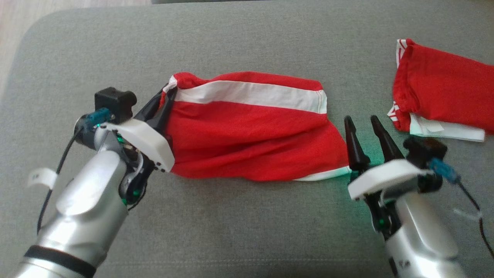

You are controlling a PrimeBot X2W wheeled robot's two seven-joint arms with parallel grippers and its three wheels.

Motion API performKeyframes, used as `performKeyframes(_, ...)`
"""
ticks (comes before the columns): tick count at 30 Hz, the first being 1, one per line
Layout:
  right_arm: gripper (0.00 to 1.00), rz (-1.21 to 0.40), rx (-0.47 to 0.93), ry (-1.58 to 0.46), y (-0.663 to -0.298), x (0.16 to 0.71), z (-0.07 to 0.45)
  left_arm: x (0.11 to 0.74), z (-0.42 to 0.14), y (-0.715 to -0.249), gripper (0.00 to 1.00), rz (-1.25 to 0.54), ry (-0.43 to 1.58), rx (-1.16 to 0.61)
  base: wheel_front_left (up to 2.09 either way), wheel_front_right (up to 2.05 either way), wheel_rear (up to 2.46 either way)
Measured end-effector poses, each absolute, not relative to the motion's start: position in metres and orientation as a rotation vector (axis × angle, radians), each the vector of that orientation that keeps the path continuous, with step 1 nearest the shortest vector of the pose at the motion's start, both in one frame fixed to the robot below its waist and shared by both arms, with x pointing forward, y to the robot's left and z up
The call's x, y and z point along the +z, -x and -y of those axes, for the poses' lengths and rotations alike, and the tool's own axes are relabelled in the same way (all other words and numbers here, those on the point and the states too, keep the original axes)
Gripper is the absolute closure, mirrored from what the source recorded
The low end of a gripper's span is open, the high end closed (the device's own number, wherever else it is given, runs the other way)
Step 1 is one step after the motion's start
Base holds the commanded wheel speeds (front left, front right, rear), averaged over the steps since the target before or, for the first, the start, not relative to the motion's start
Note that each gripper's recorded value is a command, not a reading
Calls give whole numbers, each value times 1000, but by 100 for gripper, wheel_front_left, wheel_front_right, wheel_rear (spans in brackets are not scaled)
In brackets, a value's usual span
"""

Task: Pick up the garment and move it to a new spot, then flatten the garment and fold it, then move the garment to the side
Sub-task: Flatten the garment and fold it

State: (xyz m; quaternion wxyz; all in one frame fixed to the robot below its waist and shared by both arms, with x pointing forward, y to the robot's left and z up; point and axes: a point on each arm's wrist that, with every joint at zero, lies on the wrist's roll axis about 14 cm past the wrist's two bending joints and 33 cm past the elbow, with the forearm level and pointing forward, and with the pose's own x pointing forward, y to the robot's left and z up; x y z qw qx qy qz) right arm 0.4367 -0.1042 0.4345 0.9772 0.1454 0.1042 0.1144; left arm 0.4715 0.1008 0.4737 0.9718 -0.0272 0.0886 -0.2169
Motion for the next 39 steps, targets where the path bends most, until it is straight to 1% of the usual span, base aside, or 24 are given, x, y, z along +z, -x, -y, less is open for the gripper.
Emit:
performKeyframes(8,0,-359,302,-313,-463,423,76,482,-100,-464,100,-125,78,-428,0,0,0)
performKeyframes(14,0,-447,307,-301,-475,407,71,484,-100,-464,100,-112,89,-420,0,0,0)
performKeyframes(23,0,-517,309,-278,-485,390,66,477,-96,-462,100,-128,100,-429,0,0,0)
performKeyframes(35,0,-538,323,-273,-490,384,60,472,-94,-463,100,-139,98,-437,0,0,0)
performKeyframes(36,31,-538,326,-271,-490,384,59,472,-95,-463,100,-140,97,-436,0,0,0)
performKeyframes(37,76,-541,327,-271,-489,383,58,472,-95,-463,100,-141,96,-435,0,0,0)
performKeyframes(38,100,-545,328,-272,-489,382,58,472,-95,-463,100,-141,95,-434,0,0,0)
performKeyframes(39,100,-544,329,-274,-489,382,57,472,-96,-463,100,-140,94,-433,0,0,0)
